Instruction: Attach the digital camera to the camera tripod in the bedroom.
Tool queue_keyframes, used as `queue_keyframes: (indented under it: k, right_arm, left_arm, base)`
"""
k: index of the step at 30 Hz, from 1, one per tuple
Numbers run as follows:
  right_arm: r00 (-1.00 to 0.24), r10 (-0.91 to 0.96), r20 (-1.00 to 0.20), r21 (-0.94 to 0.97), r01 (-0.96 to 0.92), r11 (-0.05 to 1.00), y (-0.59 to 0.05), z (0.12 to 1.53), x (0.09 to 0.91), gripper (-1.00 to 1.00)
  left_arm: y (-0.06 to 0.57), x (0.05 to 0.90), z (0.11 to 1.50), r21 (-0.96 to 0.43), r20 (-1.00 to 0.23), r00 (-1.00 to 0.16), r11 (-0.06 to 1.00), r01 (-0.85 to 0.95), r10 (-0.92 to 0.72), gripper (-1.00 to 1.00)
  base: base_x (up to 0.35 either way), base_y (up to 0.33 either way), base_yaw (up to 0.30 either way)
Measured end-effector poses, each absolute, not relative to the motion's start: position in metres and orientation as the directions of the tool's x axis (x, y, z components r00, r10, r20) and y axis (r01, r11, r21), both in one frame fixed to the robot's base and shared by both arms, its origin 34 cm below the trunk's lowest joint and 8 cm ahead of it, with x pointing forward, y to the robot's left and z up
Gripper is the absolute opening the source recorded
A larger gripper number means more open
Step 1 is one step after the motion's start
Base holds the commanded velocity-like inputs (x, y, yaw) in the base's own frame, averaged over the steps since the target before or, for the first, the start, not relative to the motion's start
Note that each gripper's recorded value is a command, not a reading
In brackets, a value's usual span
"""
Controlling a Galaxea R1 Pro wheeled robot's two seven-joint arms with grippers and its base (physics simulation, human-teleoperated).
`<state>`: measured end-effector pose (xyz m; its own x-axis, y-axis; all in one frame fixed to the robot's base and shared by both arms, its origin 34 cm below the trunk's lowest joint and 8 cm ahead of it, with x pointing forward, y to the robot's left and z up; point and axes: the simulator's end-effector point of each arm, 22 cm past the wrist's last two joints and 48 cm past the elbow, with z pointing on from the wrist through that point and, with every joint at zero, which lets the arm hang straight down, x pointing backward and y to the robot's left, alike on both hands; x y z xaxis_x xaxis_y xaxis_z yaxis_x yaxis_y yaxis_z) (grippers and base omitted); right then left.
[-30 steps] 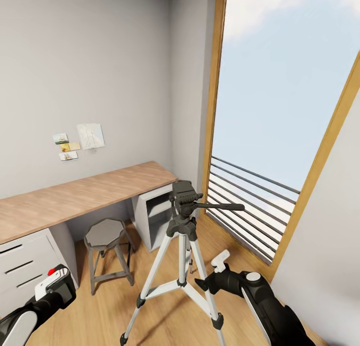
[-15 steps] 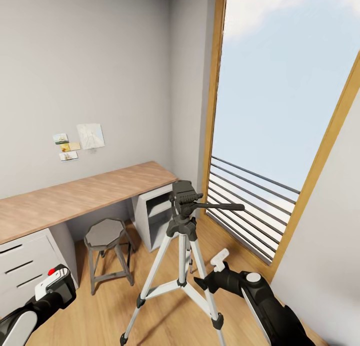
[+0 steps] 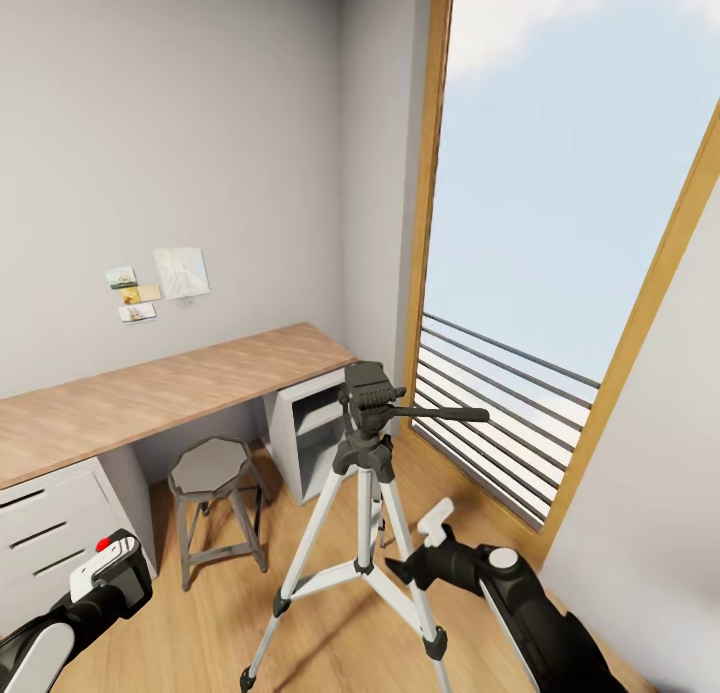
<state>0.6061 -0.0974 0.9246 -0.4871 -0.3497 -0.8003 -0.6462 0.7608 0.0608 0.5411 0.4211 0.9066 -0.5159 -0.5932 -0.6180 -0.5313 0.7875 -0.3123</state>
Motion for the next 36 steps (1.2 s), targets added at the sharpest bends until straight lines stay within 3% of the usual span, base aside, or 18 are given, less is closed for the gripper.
queue_keyframes:
  k: [12, 36]
  right_arm:
    - [-0.405, -0.414, -0.815, -0.005, -0.71, 0.704, -0.076, 0.927, 0.6, 1.0]
    - [-0.4, -0.414, -0.818, -0.009, -0.71, 0.704, -0.077, 0.928, 0.601, 1.0]
  left_arm:
    - [0.421, 0.541, 0.907, -0.312, -0.618, -0.516, 0.788, -0.531, -0.593, -1.0]
    - [0.42, 0.542, 0.908, -0.315, -0.617, -0.519, 0.79, -0.527, -0.592, -1.0]
  base:
    - [0.0, 0.0, 0.0]
    - [0.0, 0.0, 0.0]
